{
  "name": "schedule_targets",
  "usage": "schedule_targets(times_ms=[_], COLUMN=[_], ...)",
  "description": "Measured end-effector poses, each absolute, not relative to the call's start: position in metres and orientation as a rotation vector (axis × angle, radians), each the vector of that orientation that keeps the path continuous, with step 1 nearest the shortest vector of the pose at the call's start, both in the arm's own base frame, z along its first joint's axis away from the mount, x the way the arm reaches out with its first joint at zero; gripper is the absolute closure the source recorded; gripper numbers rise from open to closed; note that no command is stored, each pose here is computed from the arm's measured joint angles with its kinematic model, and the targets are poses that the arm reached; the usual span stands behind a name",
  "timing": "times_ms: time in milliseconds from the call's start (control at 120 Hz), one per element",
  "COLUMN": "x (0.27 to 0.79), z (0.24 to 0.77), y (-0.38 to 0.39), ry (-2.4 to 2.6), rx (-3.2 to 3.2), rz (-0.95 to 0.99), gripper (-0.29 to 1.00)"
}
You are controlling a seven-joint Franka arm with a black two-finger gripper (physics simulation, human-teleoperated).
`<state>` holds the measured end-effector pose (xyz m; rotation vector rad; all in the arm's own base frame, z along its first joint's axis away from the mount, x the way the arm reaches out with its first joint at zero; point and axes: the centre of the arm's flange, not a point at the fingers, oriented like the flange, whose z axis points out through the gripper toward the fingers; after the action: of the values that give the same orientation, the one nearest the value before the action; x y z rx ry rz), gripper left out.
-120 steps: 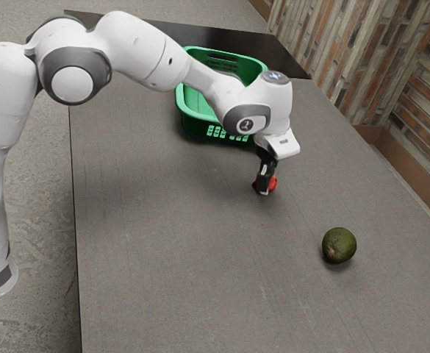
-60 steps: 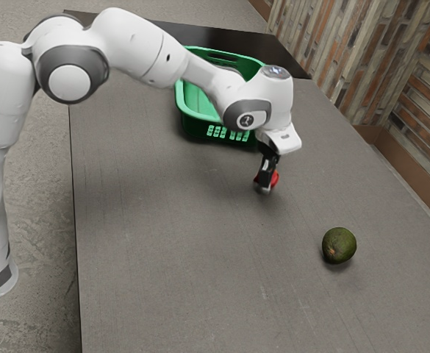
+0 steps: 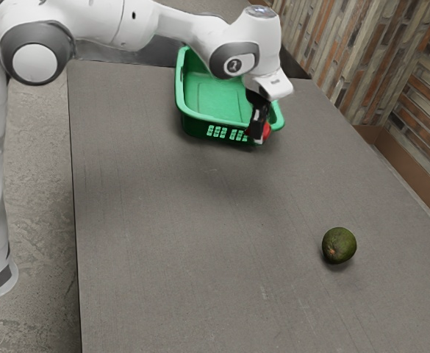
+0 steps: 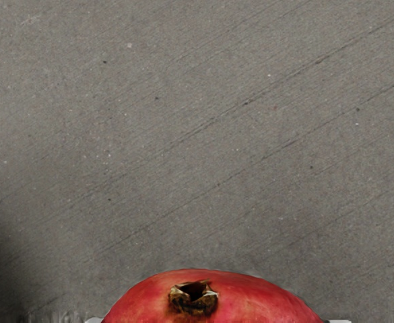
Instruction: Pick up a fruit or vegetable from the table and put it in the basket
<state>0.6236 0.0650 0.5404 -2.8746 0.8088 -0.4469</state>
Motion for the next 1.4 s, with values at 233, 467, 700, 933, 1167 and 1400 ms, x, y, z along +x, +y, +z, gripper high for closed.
schedule_targets(times_ms=[233, 467, 700, 933, 1167, 1400], x=[0.595, 0.578, 0.559, 0.546, 0.538, 0.534], z=[0.564, 0.575, 0.577, 0.575, 0.575, 0.579], y=[0.149, 0.201, 0.250, 0.278, 0.294, 0.303], ry=[0.600, 0.468, 0.337, 0.257, 0.210, 0.191], rx=[-2.906, -2.914, -2.922, -2.935, -2.941, -2.946], rz=[-0.410, -0.398, -0.385, -0.381, -0.385, -0.390], gripper=[0.42, 0.42, 0.42, 0.42, 0.42, 0.20])
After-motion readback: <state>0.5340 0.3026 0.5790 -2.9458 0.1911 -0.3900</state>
